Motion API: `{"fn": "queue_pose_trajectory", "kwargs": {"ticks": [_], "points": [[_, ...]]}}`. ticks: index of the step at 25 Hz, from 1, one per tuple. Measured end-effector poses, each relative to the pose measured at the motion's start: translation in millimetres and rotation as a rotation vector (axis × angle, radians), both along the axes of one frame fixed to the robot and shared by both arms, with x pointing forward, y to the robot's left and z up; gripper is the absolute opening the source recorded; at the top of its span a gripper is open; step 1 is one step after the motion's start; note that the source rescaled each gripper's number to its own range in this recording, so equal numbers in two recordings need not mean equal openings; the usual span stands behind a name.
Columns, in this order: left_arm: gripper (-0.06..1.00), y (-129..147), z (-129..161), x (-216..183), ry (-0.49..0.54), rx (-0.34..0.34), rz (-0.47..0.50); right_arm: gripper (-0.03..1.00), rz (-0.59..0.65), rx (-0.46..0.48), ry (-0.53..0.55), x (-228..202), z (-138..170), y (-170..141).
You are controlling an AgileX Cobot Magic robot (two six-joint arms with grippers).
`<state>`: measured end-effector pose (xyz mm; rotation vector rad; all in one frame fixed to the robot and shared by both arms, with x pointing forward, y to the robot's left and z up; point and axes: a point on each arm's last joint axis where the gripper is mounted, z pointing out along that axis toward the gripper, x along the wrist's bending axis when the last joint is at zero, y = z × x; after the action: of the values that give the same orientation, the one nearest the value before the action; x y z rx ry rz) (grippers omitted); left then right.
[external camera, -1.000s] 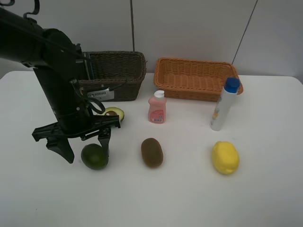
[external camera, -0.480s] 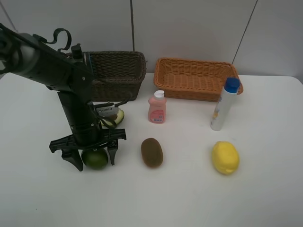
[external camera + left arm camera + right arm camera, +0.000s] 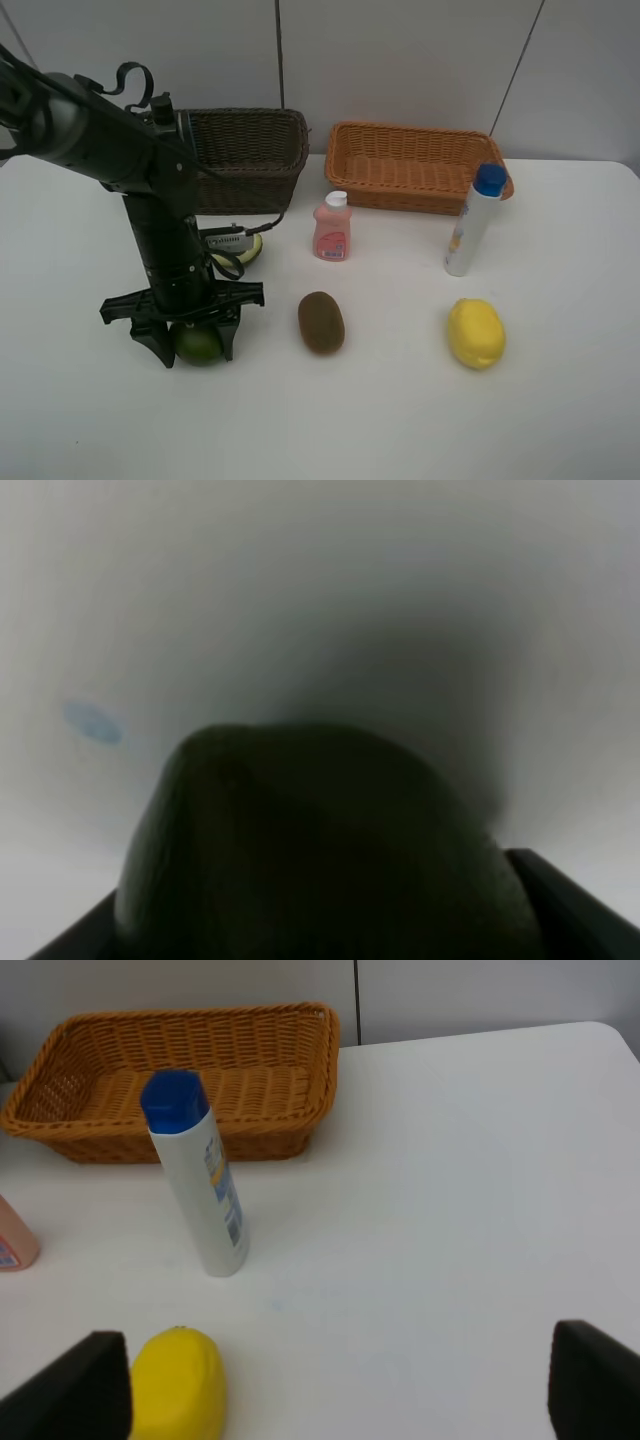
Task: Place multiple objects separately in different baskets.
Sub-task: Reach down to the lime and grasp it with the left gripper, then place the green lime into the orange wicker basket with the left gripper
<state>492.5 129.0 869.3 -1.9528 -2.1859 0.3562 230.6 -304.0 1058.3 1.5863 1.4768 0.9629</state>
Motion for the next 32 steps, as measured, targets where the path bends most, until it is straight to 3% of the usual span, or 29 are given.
{"fn": "queue_pose_trajectory", "kwargs": {"ticks": [2, 5, 10, 15, 18, 22, 27, 30, 32], "points": [[0.62, -7, 15, 8, -0.022, -0.053, -0.039, 1.00, 0.000, 0.000, 0.000, 0, 0, 0], [0.62, -26, 53, 32, -0.121, -0.184, -0.144, 1.00, 0.000, 0.000, 0.000, 0, 0, 0], [0.62, -65, 139, 80, -0.391, -0.426, -0.354, 1.00, 0.000, 0.000, 0.000, 0, 0, 0], [0.62, -95, 185, 130, -0.658, -0.526, -0.466, 1.00, 0.000, 0.000, 0.000, 0, 0, 0], [0.62, -116, 176, 166, -0.775, -0.555, -0.464, 1.00, 0.000, 0.000, 0.000, 0, 0, 0], [0.62, -138, 136, 207, -0.885, -0.570, -0.450, 1.00, 0.000, 0.000, 0.000, 0, 0, 0], [0.63, -148, 82, 231, -0.947, -0.536, -0.458, 1.00, 0.000, 0.000, 0.000, 0, 0, 0], [0.90, -149, 67, 235, -0.960, -0.521, -0.471, 1.00, 0.000, 0.000, 0.000, 0, 0, 0], [0.97, -149, 69, 236, -0.971, -0.521, -0.472, 1.00, 0.000, 0.000, 0.000, 0, 0, 0]]}}
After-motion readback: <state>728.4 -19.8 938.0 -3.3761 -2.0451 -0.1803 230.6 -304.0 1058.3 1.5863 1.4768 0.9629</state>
